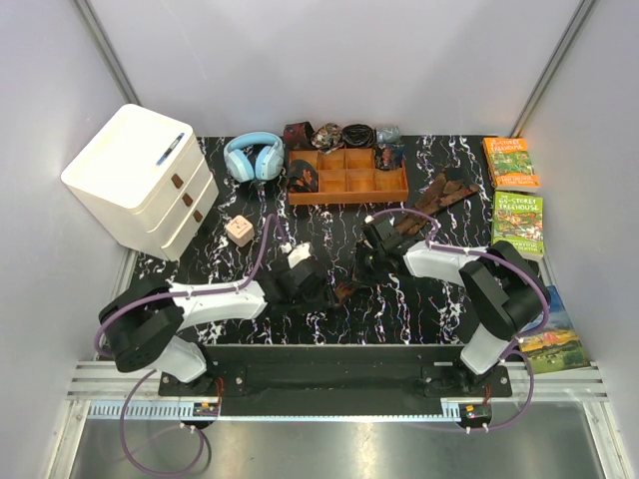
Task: Roll the ties
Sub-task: Roll the tie at the center of the board.
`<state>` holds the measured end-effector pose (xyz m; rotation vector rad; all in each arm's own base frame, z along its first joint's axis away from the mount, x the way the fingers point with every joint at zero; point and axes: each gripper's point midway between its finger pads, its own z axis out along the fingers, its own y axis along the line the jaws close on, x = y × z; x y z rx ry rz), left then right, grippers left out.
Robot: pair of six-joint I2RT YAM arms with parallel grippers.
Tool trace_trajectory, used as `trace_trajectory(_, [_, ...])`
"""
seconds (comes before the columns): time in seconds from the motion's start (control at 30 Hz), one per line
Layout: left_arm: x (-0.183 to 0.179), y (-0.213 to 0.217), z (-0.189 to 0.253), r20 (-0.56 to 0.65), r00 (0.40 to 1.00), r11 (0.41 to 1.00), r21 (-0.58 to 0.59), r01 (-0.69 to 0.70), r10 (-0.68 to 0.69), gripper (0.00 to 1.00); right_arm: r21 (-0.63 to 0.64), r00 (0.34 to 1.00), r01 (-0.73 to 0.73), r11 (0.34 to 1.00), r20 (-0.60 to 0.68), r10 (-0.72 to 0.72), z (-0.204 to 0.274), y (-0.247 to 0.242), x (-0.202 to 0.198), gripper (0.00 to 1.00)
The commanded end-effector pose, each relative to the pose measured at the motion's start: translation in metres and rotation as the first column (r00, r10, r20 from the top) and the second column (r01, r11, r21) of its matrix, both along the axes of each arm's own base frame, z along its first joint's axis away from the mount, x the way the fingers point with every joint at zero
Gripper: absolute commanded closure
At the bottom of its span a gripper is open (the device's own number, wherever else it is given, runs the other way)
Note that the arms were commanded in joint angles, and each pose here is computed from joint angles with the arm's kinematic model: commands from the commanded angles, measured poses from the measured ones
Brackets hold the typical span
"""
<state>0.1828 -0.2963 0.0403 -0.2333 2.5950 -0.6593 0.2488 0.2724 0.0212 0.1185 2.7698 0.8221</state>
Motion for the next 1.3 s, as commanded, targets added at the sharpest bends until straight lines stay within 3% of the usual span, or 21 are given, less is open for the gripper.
trace_trajectory(0.0, [0.012,-0.012,0.003,0.032,0.998,0.996,-0.064,-0.055,0.057,0.43,-0.045,1.000,0.023,0.999,0.012,-0.022,-0.012,-0.011,0.002,1.00])
trace_trajectory(0.23, [0.014,-0.013,0.002,0.023,0.995,0.993,-0.076,-0.091,0.093,0.47,-0.042,1.000,0.019,0.999,0.023,-0.018,-0.014,-0.010,0.003,1.00])
trace_trajectory(0.4, [0.018,-0.009,0.030,0.116,0.988,0.993,-0.067,-0.096,0.104,0.44,-0.037,0.999,0.017,0.999,0.031,-0.016,-0.014,-0.011,0.003,1.00])
trace_trajectory(0.83, [0.024,-0.005,0.018,0.085,0.985,0.988,0.014,-0.155,0.153,0.39,-0.023,0.999,0.007,1.000,0.045,-0.006,-0.014,-0.009,0.002,1.00])
trace_trajectory(1.27, [0.021,-0.018,-0.008,0.019,0.992,0.990,0.066,-0.125,0.124,0.46,-0.020,0.999,0.004,1.000,0.050,-0.003,-0.015,-0.010,0.001,1.00])
